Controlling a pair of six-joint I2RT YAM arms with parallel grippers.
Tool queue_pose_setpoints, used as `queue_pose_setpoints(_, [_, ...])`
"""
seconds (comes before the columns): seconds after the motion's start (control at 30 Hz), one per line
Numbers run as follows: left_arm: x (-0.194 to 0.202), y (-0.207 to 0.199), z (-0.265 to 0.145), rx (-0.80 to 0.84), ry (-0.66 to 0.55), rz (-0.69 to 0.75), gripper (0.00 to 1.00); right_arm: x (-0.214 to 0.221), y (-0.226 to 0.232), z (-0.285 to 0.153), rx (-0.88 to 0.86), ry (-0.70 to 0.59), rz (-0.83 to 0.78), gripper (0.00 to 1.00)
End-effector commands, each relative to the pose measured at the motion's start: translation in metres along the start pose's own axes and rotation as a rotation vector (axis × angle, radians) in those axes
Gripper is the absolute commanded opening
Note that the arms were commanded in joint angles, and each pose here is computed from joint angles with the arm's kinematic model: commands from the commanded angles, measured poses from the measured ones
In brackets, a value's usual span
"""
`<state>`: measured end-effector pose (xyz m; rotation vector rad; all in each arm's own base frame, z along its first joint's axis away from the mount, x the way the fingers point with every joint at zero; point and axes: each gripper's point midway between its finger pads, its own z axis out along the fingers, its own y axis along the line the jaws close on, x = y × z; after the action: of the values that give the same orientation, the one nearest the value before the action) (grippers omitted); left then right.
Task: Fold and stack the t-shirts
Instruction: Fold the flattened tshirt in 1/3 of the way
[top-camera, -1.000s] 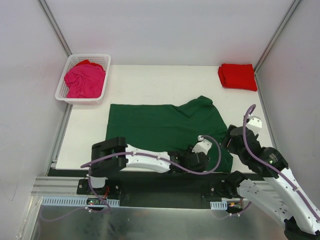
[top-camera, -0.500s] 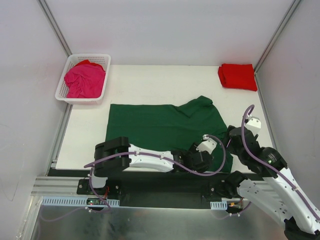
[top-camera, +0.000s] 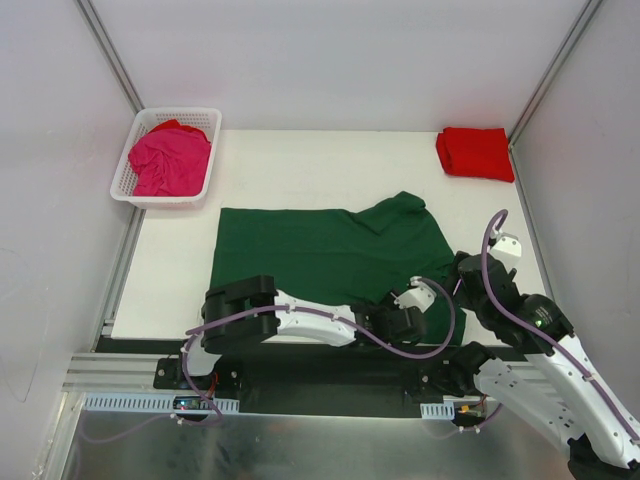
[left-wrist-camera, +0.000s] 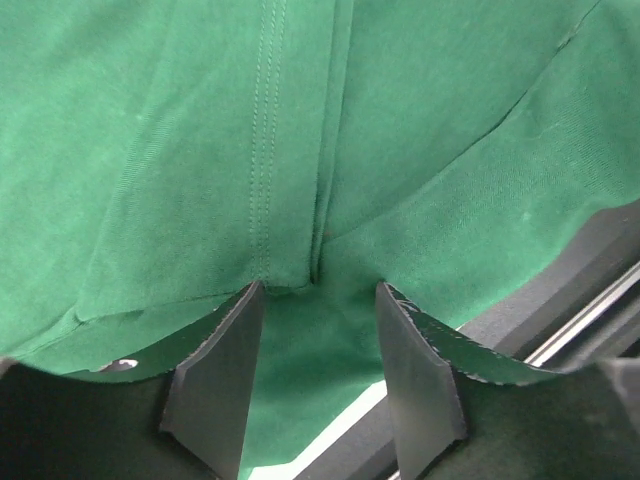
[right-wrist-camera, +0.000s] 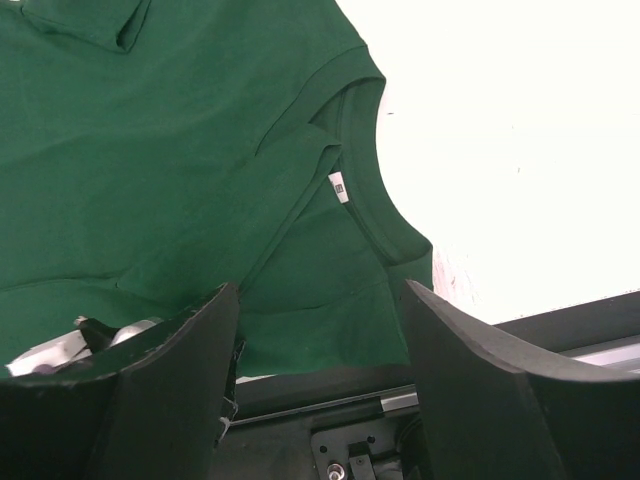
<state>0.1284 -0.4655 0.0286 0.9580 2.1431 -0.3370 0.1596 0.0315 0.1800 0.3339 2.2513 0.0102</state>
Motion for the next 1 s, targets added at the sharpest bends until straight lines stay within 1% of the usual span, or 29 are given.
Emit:
queue_pose_setpoints(0.0, [-0.014, 0.006, 0.005, -0.02, -0.029, 0.011, 0.47, 0.002, -0.004, 0.001, 0.008, -0.001, -0.015, 0.7])
queue_pose_setpoints(0.13, [-0.018, 0.01, 0.005, -0.03, -0.034, 0.016, 0.45, 0.003, -0.004, 0.002, 0.011, 0.004, -0.014, 0.7])
queue_pose_setpoints(0.17, [-0.025, 0.009, 0.004, -0.022, -0.058, 0.003, 0.45, 0.003, -0.004, 0.002, 0.011, 0.006, -0.015, 0.7])
queue_pose_setpoints(0.27, [-0.032, 0.01, -0.001, -0.017, -0.073, -0.001, 0.45, 0.005, -0.003, 0.004, 0.011, 0.01, -0.019, 0.7])
queue_pose_setpoints(0.6, [-0.037, 0.013, -0.003, -0.012, -0.083, 0.0, 0.44, 0.008, -0.002, 0.007, 0.015, 0.022, -0.024, 0.71])
queue_pose_setpoints(0.87, [-0.051, 0.01, -0.02, 0.032, -0.115, -0.025, 0.44, 0.011, 0.001, 0.011, 0.013, 0.033, -0.026, 0.71])
queue_pose_setpoints(0.97, [-0.056, 0.012, -0.025, 0.033, -0.131, -0.028, 0.46, 0.012, 0.003, 0.014, 0.014, 0.038, -0.026, 0.72])
